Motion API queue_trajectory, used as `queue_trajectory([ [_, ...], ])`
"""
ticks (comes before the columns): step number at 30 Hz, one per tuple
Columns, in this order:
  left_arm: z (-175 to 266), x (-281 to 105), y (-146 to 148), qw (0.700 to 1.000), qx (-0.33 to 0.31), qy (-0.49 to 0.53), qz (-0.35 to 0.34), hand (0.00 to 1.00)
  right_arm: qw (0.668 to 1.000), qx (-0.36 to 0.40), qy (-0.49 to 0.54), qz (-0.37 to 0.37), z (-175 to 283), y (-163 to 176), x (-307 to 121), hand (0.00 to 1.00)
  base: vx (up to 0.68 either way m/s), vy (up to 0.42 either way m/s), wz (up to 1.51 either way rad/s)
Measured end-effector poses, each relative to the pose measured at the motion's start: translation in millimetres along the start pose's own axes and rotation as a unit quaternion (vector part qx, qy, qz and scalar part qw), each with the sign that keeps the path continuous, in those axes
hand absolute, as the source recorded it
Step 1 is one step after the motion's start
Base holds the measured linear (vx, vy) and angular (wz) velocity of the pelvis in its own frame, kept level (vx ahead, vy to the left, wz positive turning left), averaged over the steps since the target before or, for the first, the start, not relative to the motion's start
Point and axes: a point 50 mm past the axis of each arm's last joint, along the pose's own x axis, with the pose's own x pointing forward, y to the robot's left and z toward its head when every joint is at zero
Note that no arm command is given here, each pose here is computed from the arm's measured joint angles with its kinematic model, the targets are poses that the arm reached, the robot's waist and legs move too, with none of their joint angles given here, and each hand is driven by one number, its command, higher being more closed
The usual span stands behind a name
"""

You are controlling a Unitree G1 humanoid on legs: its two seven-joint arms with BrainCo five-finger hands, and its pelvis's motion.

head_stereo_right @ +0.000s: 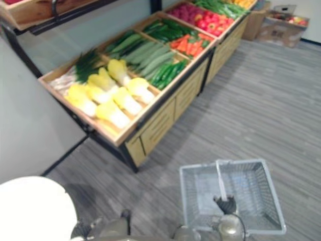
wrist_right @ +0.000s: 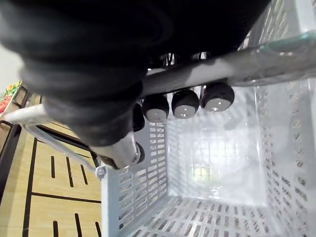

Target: Pick vegetable in the basket

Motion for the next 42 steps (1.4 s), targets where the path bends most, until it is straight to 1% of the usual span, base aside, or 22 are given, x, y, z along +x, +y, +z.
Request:
queue_trajectory([
  [1, -9.1, -2.6, -0.4, 1.000, 0.002, 0.014, 0.000, 0.00, 1.000, -0.004, 0.010, -0.001, -5.9, -1.7, -1.7, 1.00, 0.22, 0.314, -0.01],
  [4, -16.7, -2.0, 15.6, 0.999, 0.021, 0.028, 0.017, 0.00, 0.999, 0.009, 0.025, 0.019, -11.8, 12.4, -8.0, 1.00, 0.25, 0.263, -0.02],
  [11, -12.5, 0.1, 19.0, 0.999, 0.036, 0.021, 0.014, 0.00, 0.999, 0.016, 0.023, 0.034, -4.1, 20.5, -2.2, 1.00, 0.18, 0.200, -0.22],
  [13, -10.6, 1.2, 24.5, 0.999, 0.044, 0.017, 0.018, 0.00, 0.999, 0.019, 0.011, 0.037, 4.6, 22.1, 1.8, 1.00, 0.17, 0.066, 0.16],
  [16, 0.0, 5.1, 31.0, 0.999, 0.048, 0.001, 0.025, 0.00, 0.998, 0.014, 0.008, 0.053, 4.5, 27.8, 0.6, 1.00, 0.20, -0.070, 0.68],
  [19, 2.6, 5.8, 28.0, 0.999, 0.039, -0.001, 0.024, 0.00, 0.998, 0.015, 0.006, 0.054, 6.4, 28.6, 1.7, 1.00, 0.18, -0.177, 0.48],
  [22, 0.8, 6.3, 31.9, 0.999, 0.025, 0.007, 0.034, 0.00, 0.998, 0.015, 0.026, 0.056, 1.3, 30.5, 2.9, 1.00, 0.20, -0.338, 0.45],
  [23, -1.1, 4.5, 20.5, 1.000, 0.016, 0.012, 0.022, 0.00, 0.998, 0.022, 0.033, 0.042, -0.5, 24.7, 4.7, 1.00, 0.20, -0.352, 0.41],
  [26, -2.9, 1.8, 5.1, 1.000, 0.004, 0.016, 0.006, 0.00, 0.999, 0.021, 0.039, 0.030, -3.1, 16.6, 6.7, 1.00, 0.21, -0.281, 0.48],
  [30, 0.4, 3.0, 6.0, 1.000, -0.003, 0.013, 0.009, 0.00, 0.998, 0.017, 0.057, 0.025, -13.3, 12.9, 4.2, 1.00, 0.16, -0.167, 0.62],
  [34, 2.7, 3.5, 5.8, 1.000, -0.002, 0.009, 0.009, 0.00, 0.998, 0.016, 0.059, 0.012, -16.2, 2.9, 5.7, 1.00, 0.12, -0.038, 0.42],
  [37, -0.3, 2.7, 6.8, 1.000, 0.002, 0.012, 0.009, 0.00, 0.998, 0.026, 0.059, 0.012, -15.6, 3.9, 5.9, 1.00, 0.04, 0.045, 0.09],
  [38, -10.5, 1.7, 7.1, 0.999, 0.034, 0.031, -0.009, 0.00, 0.994, 0.052, 0.089, 0.025, -28.8, 8.0, 0.5, 1.00, 0.00, 0.000, 0.00],
  [42, -10.2, 1.8, 7.3, 0.999, 0.034, 0.031, -0.009, 0.00, 0.994, 0.052, 0.088, 0.025, -28.4, 8.1, 0.7, 1.00, 0.00, 0.000, 0.00],
])
